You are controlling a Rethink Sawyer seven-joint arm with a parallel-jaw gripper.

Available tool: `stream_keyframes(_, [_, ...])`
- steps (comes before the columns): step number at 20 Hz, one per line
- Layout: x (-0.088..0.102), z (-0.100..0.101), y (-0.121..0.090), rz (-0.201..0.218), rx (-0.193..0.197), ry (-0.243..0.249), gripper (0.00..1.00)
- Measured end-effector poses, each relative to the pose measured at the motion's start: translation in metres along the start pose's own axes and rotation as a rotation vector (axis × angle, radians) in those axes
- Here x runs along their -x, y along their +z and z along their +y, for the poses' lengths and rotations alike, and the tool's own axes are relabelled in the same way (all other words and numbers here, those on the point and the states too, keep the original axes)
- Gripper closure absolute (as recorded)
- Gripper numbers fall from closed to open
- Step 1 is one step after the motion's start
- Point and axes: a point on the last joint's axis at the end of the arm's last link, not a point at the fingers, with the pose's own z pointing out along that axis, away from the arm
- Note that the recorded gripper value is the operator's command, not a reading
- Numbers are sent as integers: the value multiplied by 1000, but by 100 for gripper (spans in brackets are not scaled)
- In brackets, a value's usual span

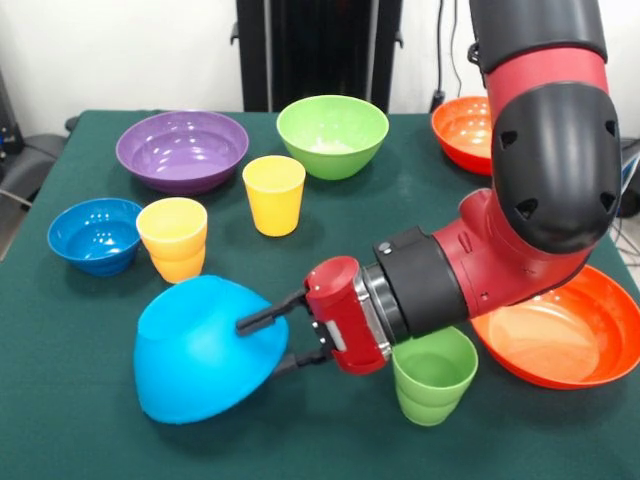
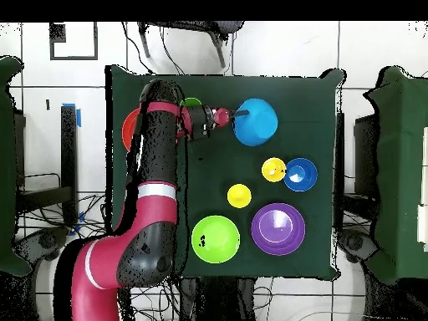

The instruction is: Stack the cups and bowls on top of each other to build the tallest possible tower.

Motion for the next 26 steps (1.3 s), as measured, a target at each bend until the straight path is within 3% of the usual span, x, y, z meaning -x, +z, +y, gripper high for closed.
stream_keyframes(1, [0,1,0,-10,15,-2,0])
stream_keyframes(2, [0,3,0,-40,58,-11,0])
stream_keyframes(5, [-1,4,-1,-66,102,-18,0])
stream_keyframes(7, [-4,5,-3,-84,176,-14,0])
stream_keyframes(10, [-9,9,-6,-75,268,9,0])
stream_keyframes(11, [-18,14,-8,-53,339,32,0])
stream_keyframes(14, [-20,4,-8,-29,392,67,0])
stream_keyframes(18, [-25,-2,-8,20,432,103,0])
stream_keyframes(19, [-28,-8,-8,54,454,127,0])
stream_keyframes(21, [-30,-12,-7,82,467,143,0])
stream_keyframes(26, [-47,-22,-6,162,505,156,0])
